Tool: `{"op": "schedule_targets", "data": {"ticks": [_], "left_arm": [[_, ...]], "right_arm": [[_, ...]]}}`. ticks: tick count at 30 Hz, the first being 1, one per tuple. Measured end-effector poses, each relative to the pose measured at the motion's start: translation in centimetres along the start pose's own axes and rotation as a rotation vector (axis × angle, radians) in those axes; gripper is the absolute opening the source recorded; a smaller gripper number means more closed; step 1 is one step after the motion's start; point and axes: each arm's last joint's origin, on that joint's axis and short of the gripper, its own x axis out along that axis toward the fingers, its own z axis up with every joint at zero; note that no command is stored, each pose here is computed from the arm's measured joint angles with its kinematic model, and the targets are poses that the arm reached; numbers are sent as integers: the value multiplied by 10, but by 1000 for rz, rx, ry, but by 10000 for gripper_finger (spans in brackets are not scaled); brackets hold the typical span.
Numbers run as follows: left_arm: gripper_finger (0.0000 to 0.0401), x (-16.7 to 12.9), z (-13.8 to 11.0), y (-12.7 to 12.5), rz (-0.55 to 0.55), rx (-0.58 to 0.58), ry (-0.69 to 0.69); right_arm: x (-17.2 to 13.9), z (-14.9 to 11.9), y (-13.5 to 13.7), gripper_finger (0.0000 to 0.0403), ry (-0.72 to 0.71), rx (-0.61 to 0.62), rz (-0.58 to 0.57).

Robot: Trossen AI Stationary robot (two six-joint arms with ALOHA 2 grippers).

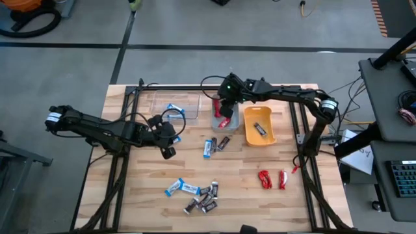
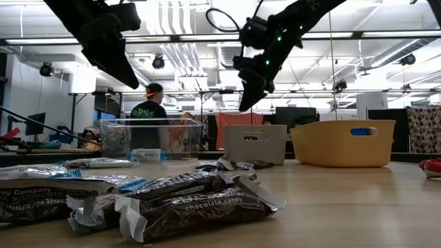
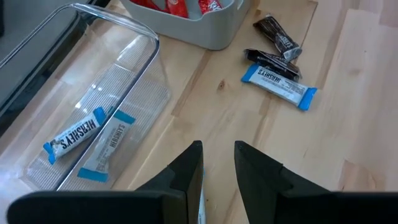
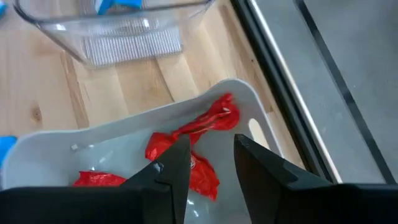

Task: Organize candy in baskets
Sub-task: Put the white chocolate into the transparent bin

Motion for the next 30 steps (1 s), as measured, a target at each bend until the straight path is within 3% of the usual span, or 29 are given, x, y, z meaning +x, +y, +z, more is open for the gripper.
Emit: {"op": "schedule_targets", "data": {"ticks": [9,20,30], "left_arm": [[76,3,-6,-1,-50,-49,42],[76,4,-12,-3,-123,-94,113],[76,15,-35,-4,-120,-63,183]], "right_arm": [[-50,4,27,109,-24,-11,58],[-103,3,79,98,-106,-92,170],[-121,-8,119,102,-94,-187,260]]}}
